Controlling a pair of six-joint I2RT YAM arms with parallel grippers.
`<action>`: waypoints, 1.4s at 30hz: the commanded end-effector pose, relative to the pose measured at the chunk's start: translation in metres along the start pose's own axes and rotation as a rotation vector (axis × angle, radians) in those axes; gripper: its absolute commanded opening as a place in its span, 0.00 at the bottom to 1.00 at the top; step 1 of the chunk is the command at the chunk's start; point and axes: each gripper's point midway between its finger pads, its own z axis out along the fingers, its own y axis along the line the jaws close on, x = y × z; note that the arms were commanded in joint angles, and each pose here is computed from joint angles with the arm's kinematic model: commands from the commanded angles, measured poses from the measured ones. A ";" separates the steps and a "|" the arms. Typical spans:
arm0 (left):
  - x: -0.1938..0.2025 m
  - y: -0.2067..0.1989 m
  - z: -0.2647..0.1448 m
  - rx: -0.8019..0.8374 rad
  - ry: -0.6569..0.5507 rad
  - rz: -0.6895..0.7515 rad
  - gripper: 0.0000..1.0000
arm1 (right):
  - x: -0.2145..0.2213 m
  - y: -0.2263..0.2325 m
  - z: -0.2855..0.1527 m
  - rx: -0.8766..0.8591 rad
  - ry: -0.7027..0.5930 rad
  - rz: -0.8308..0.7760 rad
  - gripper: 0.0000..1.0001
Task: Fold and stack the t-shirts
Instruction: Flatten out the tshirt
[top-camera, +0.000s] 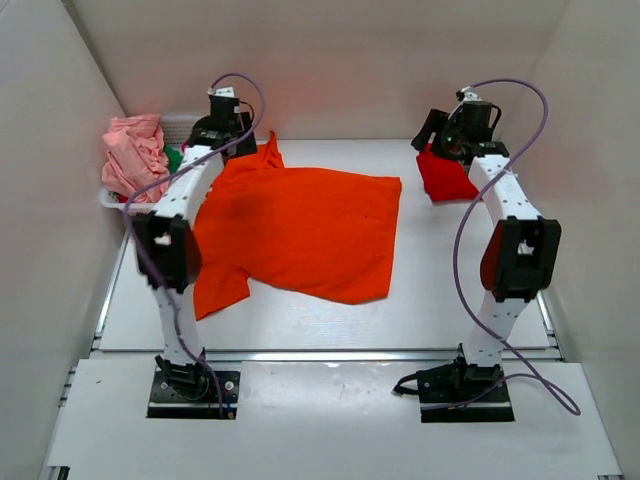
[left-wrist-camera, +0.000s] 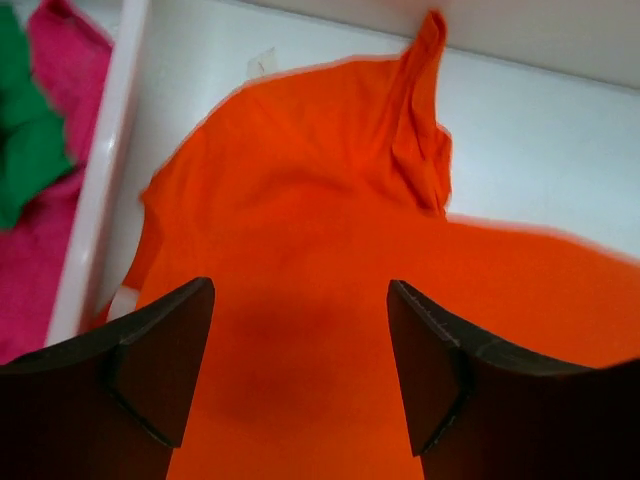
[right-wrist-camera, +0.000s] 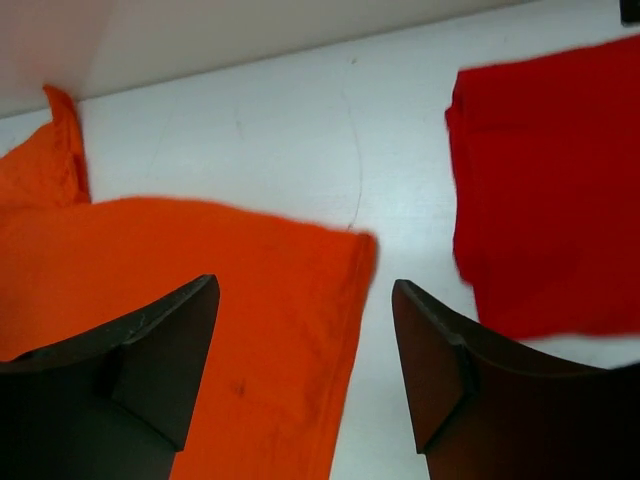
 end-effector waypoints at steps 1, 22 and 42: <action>-0.061 0.010 -0.146 0.111 -0.197 -0.042 0.79 | 0.007 0.044 -0.063 -0.029 -0.025 -0.072 0.67; 0.277 0.111 -0.214 -0.097 0.356 -0.007 0.74 | 0.319 0.058 -0.162 -0.090 0.554 -0.047 0.66; 0.264 0.105 -0.201 -0.098 0.371 -0.032 0.77 | 0.228 0.019 -0.125 -0.125 0.437 0.052 0.00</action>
